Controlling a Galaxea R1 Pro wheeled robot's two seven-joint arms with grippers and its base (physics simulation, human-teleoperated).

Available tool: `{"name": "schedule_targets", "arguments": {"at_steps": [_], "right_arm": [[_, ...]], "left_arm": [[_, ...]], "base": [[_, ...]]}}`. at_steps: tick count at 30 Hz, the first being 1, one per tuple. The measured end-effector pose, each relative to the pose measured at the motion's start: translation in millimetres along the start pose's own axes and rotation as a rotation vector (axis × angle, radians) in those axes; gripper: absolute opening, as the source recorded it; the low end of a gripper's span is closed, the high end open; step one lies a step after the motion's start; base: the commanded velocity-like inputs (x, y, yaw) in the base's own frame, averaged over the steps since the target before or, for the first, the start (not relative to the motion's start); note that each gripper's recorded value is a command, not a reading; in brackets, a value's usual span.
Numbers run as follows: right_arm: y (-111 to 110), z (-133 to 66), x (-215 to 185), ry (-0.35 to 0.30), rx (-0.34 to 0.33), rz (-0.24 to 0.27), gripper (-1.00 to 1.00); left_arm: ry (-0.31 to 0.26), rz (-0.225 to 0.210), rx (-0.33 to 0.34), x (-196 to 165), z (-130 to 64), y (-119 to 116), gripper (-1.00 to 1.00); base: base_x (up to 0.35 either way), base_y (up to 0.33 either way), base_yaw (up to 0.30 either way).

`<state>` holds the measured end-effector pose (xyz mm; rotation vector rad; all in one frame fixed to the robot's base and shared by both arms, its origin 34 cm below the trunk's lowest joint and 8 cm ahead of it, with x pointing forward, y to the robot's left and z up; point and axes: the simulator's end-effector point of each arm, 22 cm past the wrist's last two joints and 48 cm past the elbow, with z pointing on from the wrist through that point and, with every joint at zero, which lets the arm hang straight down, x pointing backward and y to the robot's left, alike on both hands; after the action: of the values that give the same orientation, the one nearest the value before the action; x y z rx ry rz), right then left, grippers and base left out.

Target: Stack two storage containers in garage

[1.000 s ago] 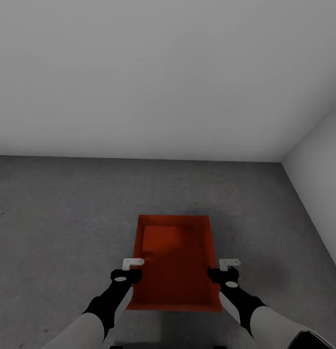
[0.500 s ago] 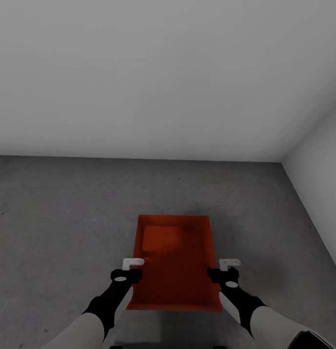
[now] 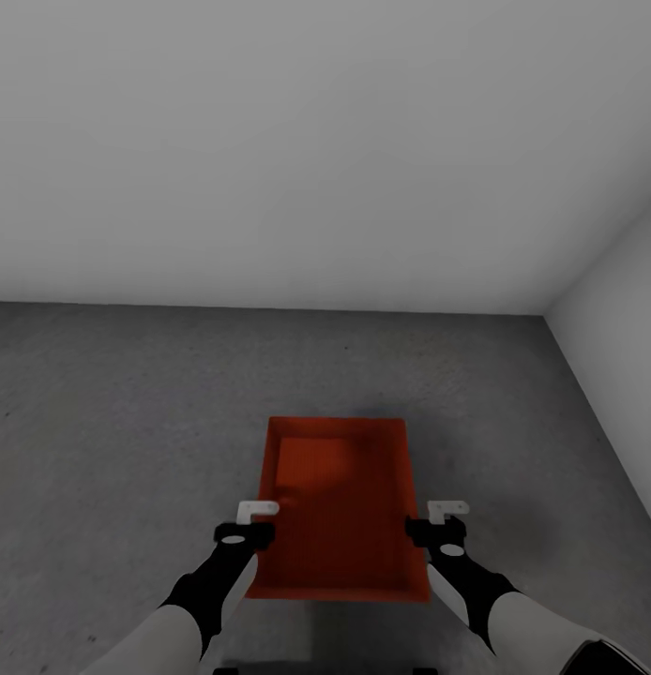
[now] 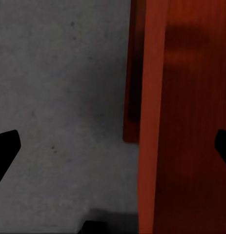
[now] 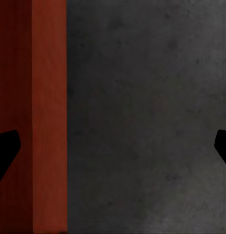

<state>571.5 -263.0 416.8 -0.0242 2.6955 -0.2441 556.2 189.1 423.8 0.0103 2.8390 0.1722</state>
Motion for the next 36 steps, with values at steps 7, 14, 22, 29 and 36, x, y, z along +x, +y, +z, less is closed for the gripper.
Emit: {"name": "schedule_targets", "arguments": {"at_steps": [7, 14, 22, 29, 36], "right_arm": [[-3.3, -9.9, -5.1, -0.001, 0.001, 0.001, 1.00], [-5.5, -19.9, -10.2, -0.002, 0.002, 0.002, 1.00], [-7.8, -31.0, -16.0, -0.005, 0.003, 0.003, 1.00], [-9.4, -40.6, -19.8, -0.003, 0.002, 0.002, 1.00], [-11.4, -49.9, -23.3, -0.002, 0.003, 0.003, 1.00]], "left_arm": [[0.022, 0.007, 0.000, 1.6, -10.9, 1.5, 1.00], [0.024, 0.008, -0.001, -1.4, -21.5, 3.0, 1.00], [0.024, 0.008, -0.002, -5.2, -33.3, 4.8, 1.00], [0.024, 0.008, -0.003, -7.5, -43.4, 6.1, 1.00], [0.025, 0.008, -0.003, -9.9, -53.3, 7.4, 1.00]], "base": [[0.000, 0.000, 0.000], [0.000, 0.000, 0.000], [0.000, 0.000, 0.000], [0.000, 0.000, 0.000], [0.000, 0.000, 0.000]]}}
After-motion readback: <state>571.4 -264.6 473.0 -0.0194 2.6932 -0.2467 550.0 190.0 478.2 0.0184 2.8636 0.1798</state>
